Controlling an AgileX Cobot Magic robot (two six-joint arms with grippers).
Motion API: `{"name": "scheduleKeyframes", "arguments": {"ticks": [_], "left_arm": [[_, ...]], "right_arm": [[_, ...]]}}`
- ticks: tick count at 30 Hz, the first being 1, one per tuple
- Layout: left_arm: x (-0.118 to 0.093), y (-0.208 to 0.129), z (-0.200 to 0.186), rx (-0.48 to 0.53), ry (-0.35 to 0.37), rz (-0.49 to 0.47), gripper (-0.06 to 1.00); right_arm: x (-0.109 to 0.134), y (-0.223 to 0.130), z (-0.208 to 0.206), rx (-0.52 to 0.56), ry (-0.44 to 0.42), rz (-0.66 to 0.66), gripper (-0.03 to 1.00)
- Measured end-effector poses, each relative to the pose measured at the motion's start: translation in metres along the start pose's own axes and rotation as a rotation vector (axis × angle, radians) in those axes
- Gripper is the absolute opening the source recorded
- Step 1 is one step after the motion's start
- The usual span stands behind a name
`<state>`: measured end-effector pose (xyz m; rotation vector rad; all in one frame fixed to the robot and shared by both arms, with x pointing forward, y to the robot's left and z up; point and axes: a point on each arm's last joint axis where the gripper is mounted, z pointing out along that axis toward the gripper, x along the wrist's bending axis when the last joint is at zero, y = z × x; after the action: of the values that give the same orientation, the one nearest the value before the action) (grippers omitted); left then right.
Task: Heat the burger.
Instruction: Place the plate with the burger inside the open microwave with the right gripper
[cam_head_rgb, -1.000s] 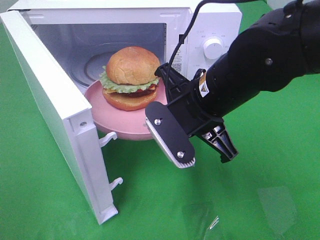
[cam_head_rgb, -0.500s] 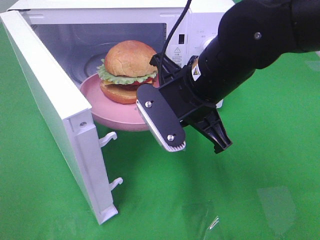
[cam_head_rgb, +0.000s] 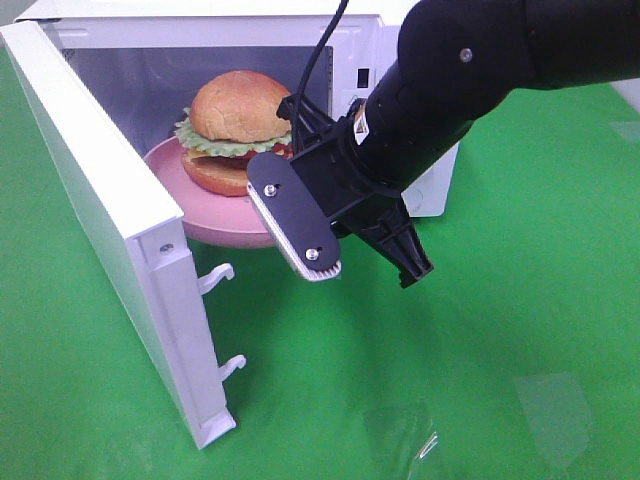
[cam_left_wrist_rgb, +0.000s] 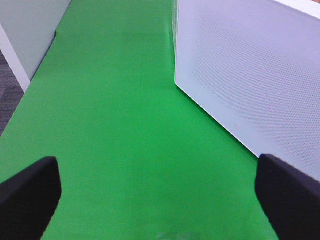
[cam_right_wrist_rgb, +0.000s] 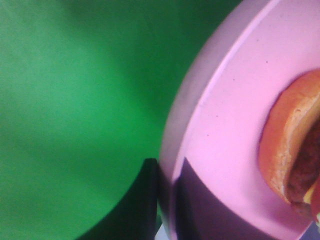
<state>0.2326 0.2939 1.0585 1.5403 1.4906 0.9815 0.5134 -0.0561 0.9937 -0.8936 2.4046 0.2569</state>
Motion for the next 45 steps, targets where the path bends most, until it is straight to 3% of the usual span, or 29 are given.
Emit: {"name": "scheduleKeyframes", "arguments": {"ticks": [11,22,45], "left_arm": [[0.0,0.0,0.0,0.0,0.0,0.0,0.99],[0.0,0.0,0.0,0.0,0.0,0.0,0.99],[0.0,0.0,0.0,0.0,0.0,0.0,0.99]], "right_arm": [[0.0,-0.008,0.006,-0.007,0.0,-0.003,0.02],[-0.022,-0.004,0.024,-0.051,-0.017,0.02,0.02],[-0.031,-0.009,0.042,-0.051,-0.026,0.03,0.02]]}}
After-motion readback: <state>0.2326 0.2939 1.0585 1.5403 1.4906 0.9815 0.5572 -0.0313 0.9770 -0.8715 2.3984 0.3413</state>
